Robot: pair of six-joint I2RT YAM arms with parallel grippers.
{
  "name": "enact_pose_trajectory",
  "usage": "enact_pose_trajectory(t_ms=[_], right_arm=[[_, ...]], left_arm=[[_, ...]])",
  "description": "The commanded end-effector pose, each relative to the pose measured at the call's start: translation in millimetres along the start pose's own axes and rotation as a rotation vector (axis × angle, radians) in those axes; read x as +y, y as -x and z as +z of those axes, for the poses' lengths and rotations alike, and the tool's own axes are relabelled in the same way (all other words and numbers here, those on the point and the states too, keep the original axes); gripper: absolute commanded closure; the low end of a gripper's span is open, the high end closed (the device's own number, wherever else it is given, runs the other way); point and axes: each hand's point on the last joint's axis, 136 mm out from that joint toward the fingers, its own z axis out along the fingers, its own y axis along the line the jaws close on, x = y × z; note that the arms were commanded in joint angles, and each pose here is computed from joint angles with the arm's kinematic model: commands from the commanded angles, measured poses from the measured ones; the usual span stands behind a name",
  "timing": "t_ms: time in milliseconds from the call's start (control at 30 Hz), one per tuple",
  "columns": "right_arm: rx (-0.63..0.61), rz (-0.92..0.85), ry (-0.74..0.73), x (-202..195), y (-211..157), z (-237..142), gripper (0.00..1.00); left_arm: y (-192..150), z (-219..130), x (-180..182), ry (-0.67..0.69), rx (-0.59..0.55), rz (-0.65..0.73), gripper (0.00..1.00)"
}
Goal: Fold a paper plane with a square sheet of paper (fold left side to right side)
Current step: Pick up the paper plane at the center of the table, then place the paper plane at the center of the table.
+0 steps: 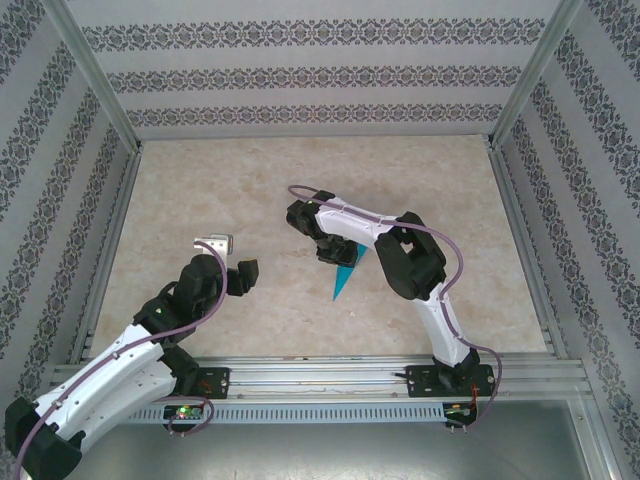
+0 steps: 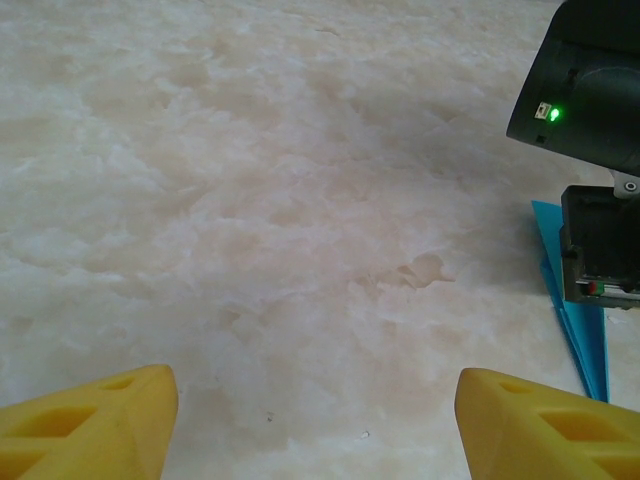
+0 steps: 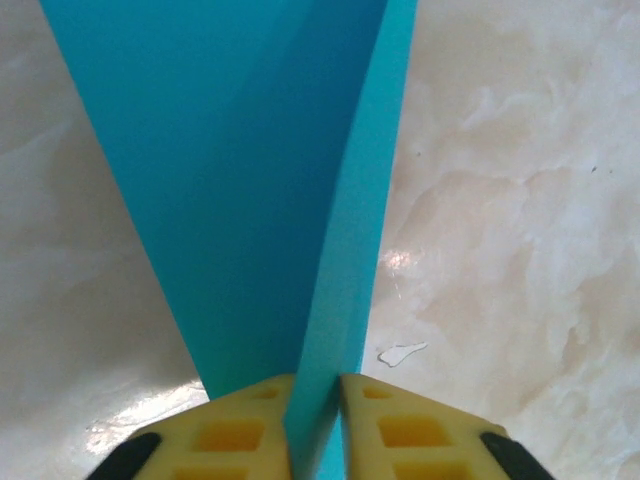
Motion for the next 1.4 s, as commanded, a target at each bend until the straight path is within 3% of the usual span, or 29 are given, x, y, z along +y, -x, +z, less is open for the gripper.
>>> enact_pose_trajectory(t_ms=[0, 100, 400, 500, 633, 800, 900, 1000, 1367], right_arm=[[-0.031, 0.031, 0.016, -11.7, 6.1, -15.2, 0.9], [-0.072, 0.036, 0.05, -20.3, 11.8, -33.7, 1.0], [-0.231, -0.028, 0.288, -36.6, 25.2, -91.7, 1.0], [-0.326, -0.084, 0.484, -30.2, 31.0, -115.6, 1.0], [-0.385, -0.154, 0.87, -16.2, 34.0, -150.5, 1.0], [-0.345, -0.2, 1.272, -11.5, 32.5, -172.4, 1.0], [-0.277, -0.206, 1.408, -7.3, 26.0, -165.9, 1.0], [-0.231, -0.245, 1.46, 2.8, 18.3, -154.8, 1.0], [-0.159, -0.293, 1.413, 40.7, 15.3, -83.6, 1.0]], left_arm=[[6.6, -3.3, 4.5, 0.021, -0.003, 0.023, 0.27], [13.3, -5.3, 4.6, 0.029, -0.015, 0.033, 0.26], [31.1, -7.2, 7.6, 0.047, -0.074, -0.086, 0.22], [31.2, -3.0, 11.3, 0.056, -0.077, -0.165, 0.21], [31.5, 3.8, 13.0, 0.033, -0.073, -0.273, 0.21], [35.2, 11.1, 15.8, 0.003, -0.077, -0.381, 0.21], [37.8, 14.4, 18.2, 0.0, -0.075, -0.409, 0.22], [39.5, 17.3, 19.2, 0.005, -0.069, -0.41, 0.22], [29.1, 28.0, 12.5, -0.02, -0.001, -0.425, 0.22]])
